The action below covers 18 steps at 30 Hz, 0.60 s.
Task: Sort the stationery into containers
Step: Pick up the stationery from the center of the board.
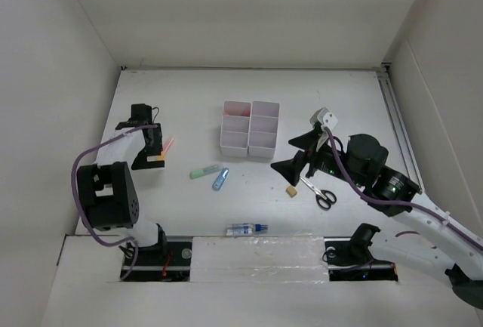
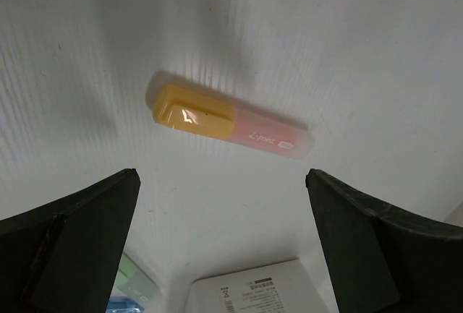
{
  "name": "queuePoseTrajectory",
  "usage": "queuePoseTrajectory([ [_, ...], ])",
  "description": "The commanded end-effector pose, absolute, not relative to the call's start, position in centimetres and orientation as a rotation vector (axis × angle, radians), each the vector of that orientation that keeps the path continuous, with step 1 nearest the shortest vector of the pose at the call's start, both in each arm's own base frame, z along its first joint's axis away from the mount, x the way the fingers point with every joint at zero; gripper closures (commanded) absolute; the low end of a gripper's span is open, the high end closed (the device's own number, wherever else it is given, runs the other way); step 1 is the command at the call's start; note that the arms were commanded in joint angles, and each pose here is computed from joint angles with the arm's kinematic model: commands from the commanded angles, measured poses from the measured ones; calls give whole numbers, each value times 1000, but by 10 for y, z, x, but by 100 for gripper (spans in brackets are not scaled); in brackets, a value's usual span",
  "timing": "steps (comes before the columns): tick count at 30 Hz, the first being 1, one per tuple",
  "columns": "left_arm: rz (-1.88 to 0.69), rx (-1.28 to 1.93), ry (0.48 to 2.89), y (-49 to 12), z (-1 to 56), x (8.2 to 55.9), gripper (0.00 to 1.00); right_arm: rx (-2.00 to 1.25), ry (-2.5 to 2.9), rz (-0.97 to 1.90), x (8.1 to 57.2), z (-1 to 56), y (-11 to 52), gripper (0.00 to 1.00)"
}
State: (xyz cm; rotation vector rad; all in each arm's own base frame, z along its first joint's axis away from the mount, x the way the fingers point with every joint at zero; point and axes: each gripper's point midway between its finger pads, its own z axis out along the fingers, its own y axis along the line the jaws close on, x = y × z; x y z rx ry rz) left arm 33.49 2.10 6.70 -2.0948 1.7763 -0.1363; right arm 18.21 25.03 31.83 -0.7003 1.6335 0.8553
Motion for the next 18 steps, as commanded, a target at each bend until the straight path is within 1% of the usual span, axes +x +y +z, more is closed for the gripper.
queuePoseTrajectory([
  [1, -283, -2131, 1721, 12, 88, 360, 0, -696, 1576, 899, 177, 333, 255, 0],
  [9, -300, -2255, 1663, 11, 78, 376, 0, -706, 1554, 917, 170, 341, 254, 0],
  [16, -199, -2337, 1637, 14, 54, 362, 3, -710, 1542, 927, 166, 344, 250, 0],
  [18, -167, -2342, 1641, 16, 50, 359, 6, -707, 1531, 929, 164, 347, 249, 0],
])
